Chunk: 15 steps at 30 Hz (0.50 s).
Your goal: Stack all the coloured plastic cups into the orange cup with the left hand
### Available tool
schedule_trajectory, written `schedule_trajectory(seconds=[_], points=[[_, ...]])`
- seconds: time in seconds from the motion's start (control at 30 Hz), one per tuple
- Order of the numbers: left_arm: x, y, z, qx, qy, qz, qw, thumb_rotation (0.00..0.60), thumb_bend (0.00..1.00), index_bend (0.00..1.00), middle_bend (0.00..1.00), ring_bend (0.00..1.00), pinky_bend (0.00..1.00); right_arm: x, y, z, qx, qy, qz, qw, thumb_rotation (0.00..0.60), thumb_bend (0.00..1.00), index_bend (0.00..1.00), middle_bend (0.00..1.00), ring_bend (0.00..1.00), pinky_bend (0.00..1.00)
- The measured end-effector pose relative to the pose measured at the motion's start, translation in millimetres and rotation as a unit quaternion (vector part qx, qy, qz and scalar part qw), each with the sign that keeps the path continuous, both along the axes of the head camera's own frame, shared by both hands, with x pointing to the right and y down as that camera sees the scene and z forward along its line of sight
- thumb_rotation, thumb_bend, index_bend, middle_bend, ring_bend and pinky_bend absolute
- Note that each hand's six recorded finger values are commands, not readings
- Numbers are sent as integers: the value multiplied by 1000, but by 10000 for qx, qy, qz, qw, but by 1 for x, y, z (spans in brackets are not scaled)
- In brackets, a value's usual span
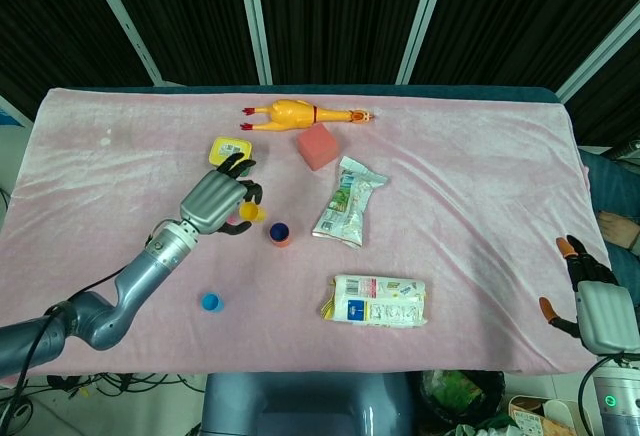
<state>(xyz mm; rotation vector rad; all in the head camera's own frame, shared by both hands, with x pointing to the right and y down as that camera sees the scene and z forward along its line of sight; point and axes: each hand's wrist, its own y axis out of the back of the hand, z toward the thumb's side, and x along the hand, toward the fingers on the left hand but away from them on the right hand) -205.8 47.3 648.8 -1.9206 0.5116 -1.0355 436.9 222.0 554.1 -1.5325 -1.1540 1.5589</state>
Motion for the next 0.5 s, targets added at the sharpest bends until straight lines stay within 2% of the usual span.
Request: schedule_trajectory(seconds=[0.27,0.5], points=[[19,4,11,-238,-57,190,9995,600,261,478,521,94,74,0,0,0,9,-4,6,10000,600,245,36,45,160,214],[28,6,20,-292,-122,265,9991,600,261,478,521,94,74,0,0,0,6,-15,7,10000,600,252,36,45,160,214]])
